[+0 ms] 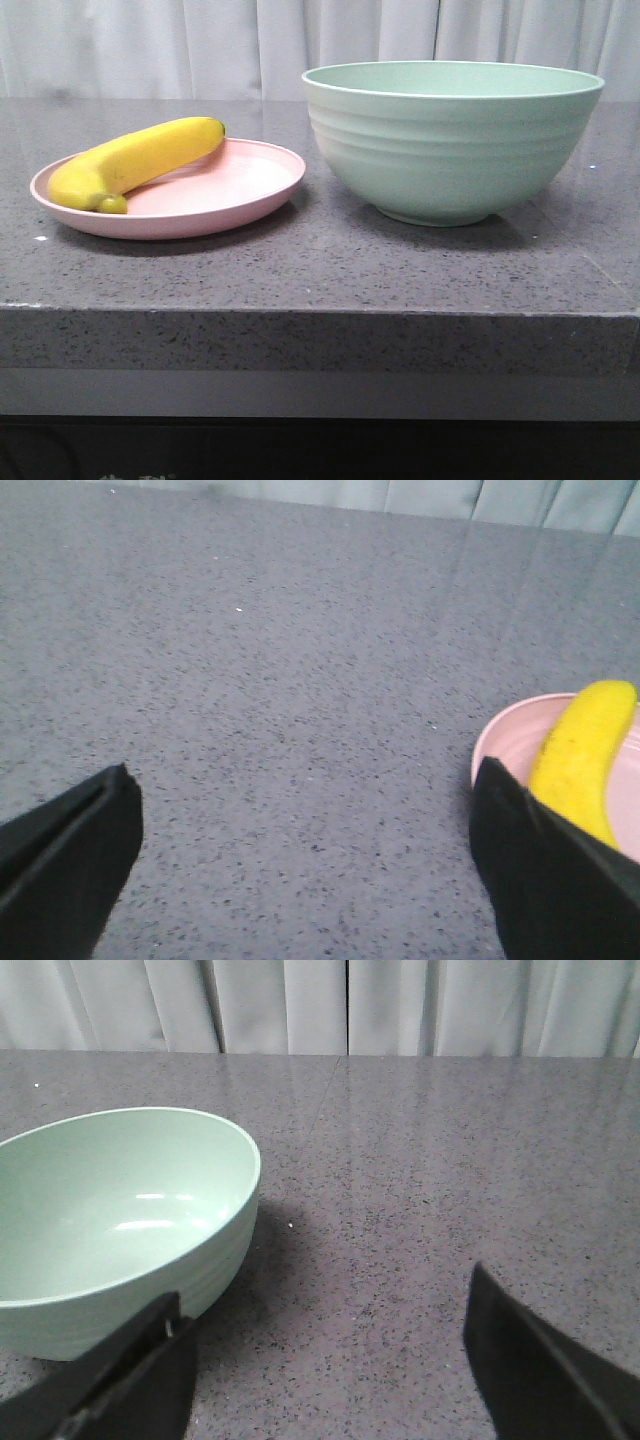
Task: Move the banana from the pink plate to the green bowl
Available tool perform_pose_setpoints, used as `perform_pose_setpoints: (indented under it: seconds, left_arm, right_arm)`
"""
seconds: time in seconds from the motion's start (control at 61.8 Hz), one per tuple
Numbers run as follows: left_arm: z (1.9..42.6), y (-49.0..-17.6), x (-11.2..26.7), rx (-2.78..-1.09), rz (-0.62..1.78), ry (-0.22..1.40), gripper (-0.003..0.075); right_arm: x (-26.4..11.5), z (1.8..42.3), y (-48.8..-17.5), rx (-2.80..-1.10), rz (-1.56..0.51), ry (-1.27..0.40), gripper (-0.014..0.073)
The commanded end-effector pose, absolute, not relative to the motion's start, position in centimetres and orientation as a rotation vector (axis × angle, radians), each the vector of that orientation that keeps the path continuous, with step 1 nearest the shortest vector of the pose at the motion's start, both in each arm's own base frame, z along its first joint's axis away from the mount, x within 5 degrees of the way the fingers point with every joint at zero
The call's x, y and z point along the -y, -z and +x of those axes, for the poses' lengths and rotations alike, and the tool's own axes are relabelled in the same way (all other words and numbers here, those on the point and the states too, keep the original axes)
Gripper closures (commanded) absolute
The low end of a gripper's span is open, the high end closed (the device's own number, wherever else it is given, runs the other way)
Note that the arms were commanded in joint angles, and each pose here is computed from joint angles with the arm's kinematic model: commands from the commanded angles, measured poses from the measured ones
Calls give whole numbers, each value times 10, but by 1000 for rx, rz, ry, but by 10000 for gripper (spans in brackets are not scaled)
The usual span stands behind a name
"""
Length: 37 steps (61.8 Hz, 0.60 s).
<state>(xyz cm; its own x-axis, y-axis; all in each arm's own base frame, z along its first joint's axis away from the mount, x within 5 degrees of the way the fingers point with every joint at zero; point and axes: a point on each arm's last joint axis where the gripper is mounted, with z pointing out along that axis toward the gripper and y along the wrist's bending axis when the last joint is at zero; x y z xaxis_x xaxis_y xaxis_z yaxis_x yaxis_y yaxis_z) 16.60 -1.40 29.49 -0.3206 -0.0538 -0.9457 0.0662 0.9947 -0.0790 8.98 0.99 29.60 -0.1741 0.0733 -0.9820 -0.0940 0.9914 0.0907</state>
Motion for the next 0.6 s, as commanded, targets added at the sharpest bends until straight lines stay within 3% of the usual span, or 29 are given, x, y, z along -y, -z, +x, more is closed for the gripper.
perform_pose_setpoints:
  seconds: [0.0,0.291,0.582]
  left_arm:
    - [180,-319,29,-1859,99,163,40]
    - [232,-336,102,-2118,383,334,51]
    - [278,-328,128,-2250,437,329,219]
  right_arm:
    - [-7,92,-315,-1631,-3,-121,-38]
    - [-7,92,-315,-1630,-3,-121,-38]
    - [-7,92,-315,-1631,-4,-121,-38]
